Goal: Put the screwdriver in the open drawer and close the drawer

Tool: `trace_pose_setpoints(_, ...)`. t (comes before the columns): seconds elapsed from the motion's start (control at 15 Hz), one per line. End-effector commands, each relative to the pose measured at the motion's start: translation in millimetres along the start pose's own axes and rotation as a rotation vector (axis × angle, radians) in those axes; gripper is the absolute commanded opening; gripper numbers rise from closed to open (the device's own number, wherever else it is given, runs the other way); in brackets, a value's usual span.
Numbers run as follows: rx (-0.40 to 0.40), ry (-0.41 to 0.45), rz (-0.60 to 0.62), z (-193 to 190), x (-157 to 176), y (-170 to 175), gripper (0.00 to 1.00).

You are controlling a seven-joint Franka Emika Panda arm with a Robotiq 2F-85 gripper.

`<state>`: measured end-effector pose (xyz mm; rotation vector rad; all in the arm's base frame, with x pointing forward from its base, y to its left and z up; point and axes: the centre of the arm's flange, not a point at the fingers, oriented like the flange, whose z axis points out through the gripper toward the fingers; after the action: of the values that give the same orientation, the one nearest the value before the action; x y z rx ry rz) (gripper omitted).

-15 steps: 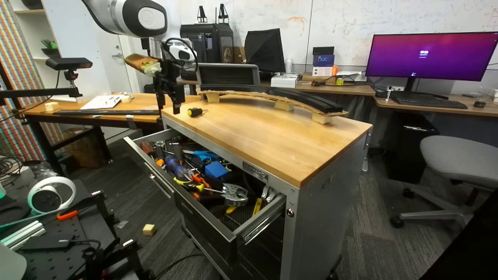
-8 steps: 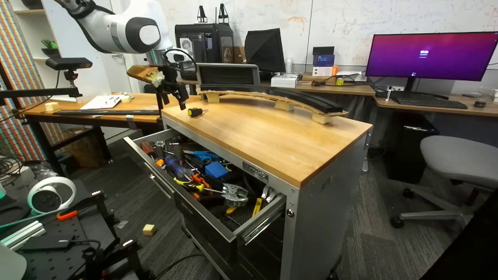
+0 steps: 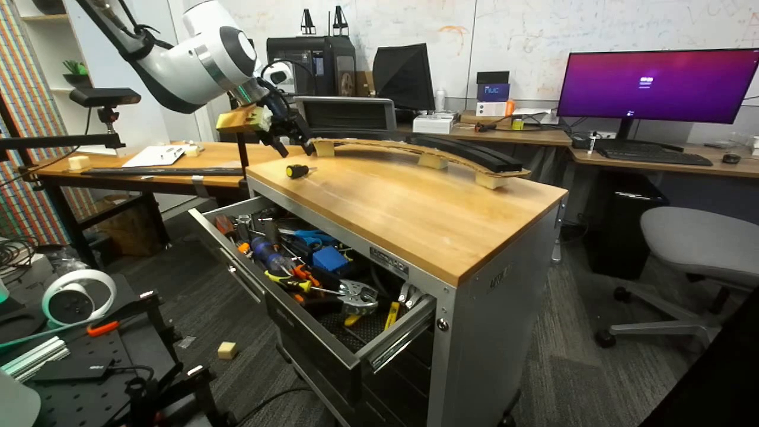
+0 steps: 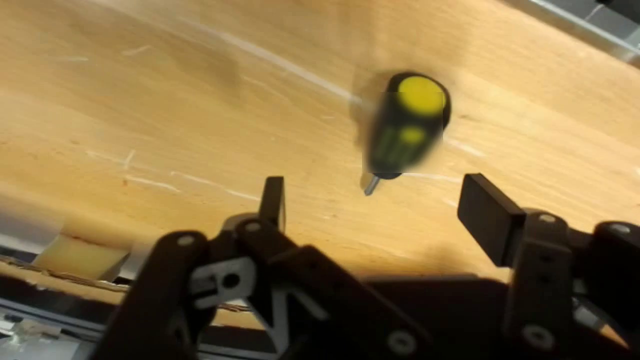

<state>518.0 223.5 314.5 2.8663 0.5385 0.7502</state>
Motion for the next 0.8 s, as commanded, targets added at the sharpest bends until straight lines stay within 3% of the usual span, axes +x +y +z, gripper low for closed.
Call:
trace_pose_setpoints(0.0, -0.045, 0.016, 0.018, 17, -11, -7, 0.58)
trace_pose_setpoints(0.07, -0.019, -0.054, 0.031, 21, -14, -8, 0.88)
trace_pose_setpoints(0.2, 0.058, -0.161, 0.105, 29, -12, -15, 0.93)
trace_pose_setpoints(0.33, 0.117, -0.192, 0.146, 34, -14, -31, 1.00)
trace_pose_setpoints(0.73, 0.136, -0.188, 0.189, 42, -16, -36, 1.00)
